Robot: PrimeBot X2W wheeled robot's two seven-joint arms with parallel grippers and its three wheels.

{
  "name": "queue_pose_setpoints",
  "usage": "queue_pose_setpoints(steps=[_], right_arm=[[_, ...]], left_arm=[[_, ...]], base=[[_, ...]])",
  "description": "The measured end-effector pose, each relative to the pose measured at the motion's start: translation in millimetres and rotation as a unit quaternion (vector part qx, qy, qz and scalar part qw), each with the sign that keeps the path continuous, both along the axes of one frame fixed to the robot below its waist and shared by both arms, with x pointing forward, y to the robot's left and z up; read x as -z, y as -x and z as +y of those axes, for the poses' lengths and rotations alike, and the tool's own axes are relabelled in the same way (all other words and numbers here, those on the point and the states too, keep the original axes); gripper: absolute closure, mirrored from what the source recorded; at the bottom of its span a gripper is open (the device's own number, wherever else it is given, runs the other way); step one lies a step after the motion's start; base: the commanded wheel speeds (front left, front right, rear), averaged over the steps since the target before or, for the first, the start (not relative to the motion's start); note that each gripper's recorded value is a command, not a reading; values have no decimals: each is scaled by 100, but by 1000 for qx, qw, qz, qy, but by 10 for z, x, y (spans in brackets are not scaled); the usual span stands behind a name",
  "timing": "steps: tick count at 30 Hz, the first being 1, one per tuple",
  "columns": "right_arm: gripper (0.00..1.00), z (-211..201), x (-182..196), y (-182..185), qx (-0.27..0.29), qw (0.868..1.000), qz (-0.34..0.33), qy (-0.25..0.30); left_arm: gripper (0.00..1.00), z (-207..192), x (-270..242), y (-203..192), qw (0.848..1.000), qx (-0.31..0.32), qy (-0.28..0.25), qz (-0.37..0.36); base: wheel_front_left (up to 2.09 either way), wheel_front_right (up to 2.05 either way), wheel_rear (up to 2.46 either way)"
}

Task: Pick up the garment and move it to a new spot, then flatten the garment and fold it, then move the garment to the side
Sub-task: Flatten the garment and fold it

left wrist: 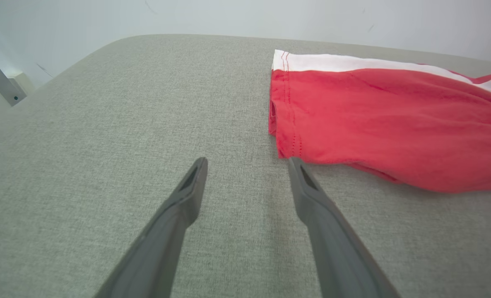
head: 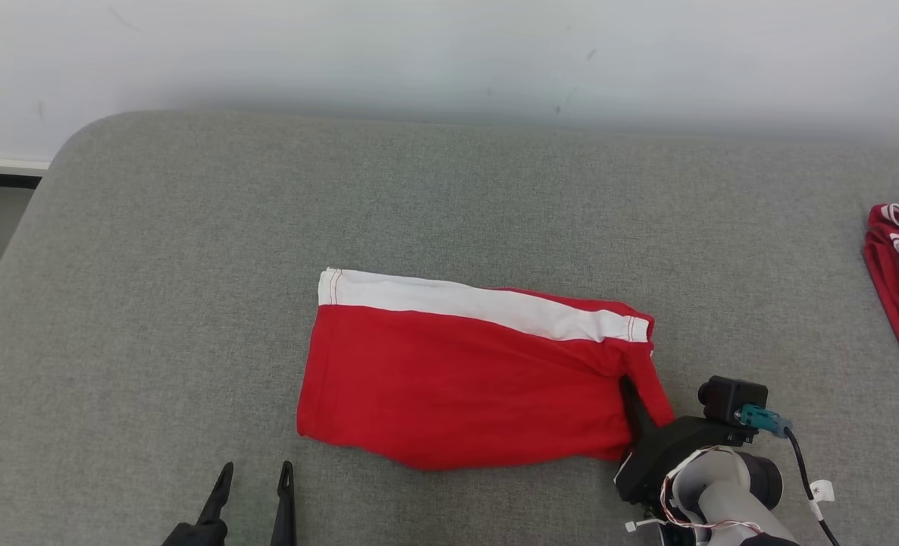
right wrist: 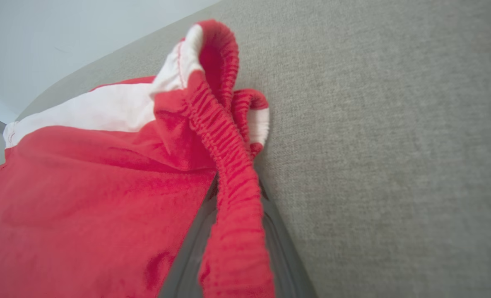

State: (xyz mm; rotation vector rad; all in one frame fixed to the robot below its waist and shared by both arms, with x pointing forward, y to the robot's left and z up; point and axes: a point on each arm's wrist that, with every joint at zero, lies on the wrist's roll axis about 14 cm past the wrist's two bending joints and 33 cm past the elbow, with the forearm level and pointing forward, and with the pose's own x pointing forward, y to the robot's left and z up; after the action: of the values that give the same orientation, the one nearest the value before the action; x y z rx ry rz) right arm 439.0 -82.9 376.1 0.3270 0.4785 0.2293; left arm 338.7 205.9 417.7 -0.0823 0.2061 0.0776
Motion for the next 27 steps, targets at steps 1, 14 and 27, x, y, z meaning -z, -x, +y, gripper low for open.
queue_pose_setpoints(steps=[1,14,27], right_arm=[[100,-46,-14,-13,5,1000,-2,1],[100,-628,-476,-284,32,997,-60,38],[100,700,-900,2,-133,985,-28,-102]], left_arm=[[0,-7,-4,-1,1000,1,1,-1],[0,-166,24,7,1000,19,20,2],[0,-252,74,64,999,27,32,11]], base=[[0,0,0],[0,0,0],[0,0,0]])
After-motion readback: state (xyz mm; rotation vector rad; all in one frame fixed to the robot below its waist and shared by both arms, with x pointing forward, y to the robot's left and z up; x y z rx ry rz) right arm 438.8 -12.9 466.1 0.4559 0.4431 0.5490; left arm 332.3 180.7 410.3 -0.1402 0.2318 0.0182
